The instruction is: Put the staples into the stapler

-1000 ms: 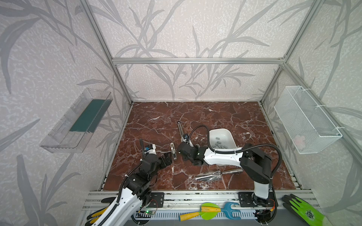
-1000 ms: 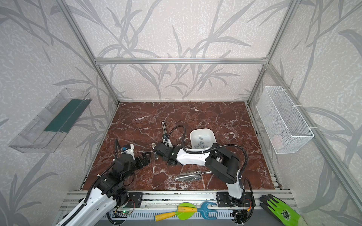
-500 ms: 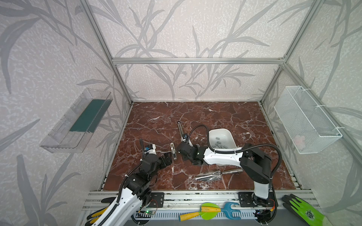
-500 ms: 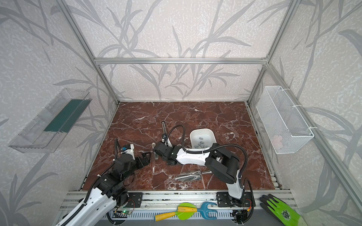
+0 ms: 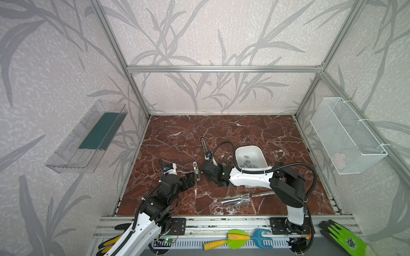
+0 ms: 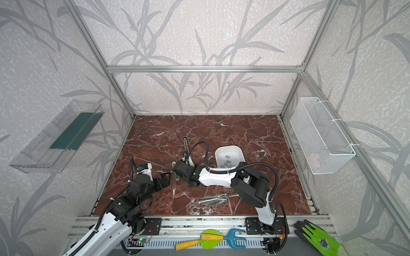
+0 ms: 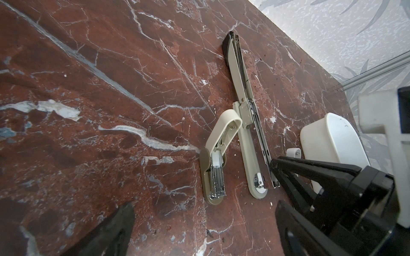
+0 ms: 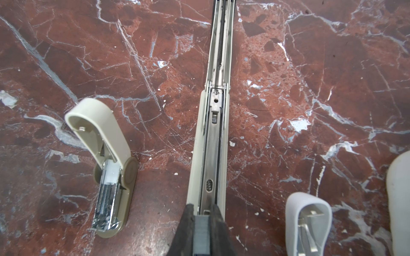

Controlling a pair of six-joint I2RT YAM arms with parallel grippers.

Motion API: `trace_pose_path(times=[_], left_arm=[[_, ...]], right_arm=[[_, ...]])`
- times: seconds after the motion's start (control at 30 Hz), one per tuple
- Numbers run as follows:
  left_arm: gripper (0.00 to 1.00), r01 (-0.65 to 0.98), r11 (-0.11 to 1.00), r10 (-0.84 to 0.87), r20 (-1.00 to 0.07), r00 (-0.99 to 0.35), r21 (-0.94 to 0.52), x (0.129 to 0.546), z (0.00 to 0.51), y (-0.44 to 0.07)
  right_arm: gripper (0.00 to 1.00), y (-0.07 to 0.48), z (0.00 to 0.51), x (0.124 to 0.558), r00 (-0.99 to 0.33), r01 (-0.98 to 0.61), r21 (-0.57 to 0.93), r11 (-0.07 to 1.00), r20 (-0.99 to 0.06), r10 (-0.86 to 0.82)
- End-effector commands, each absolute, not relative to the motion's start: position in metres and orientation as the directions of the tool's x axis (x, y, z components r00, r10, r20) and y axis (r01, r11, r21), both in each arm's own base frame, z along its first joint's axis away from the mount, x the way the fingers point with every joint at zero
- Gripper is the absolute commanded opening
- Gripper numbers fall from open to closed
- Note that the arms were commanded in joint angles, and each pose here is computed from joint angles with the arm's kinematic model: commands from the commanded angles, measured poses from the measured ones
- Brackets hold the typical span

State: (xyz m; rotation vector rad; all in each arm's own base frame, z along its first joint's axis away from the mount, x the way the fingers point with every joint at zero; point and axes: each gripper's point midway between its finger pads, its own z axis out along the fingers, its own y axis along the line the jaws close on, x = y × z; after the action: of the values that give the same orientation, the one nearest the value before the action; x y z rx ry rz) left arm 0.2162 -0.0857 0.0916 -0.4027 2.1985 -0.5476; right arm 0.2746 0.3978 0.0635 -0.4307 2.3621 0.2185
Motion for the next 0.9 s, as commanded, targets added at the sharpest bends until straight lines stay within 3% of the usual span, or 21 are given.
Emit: trace_pose_path(times=[0.0, 0.87], left_arm=[[0.99, -0.120, 0.848, -0.474, -0.639, -0.606, -0.516, 0.217, 0.091, -0.083], [0.99, -0.119, 0.849, -0.473, -0.639, -0.606, -0.515, 0.217, 0.090, -0.083]], right_arm=[[0.07, 0.401, 0.065, 0.276, -0.676, -0.363, 0.022, 0.932, -0.694, -0.247], [0.07, 0.400, 0.060, 0.277, -0.676, -0.363, 0.009, 0.932, -0.690, -0.257]])
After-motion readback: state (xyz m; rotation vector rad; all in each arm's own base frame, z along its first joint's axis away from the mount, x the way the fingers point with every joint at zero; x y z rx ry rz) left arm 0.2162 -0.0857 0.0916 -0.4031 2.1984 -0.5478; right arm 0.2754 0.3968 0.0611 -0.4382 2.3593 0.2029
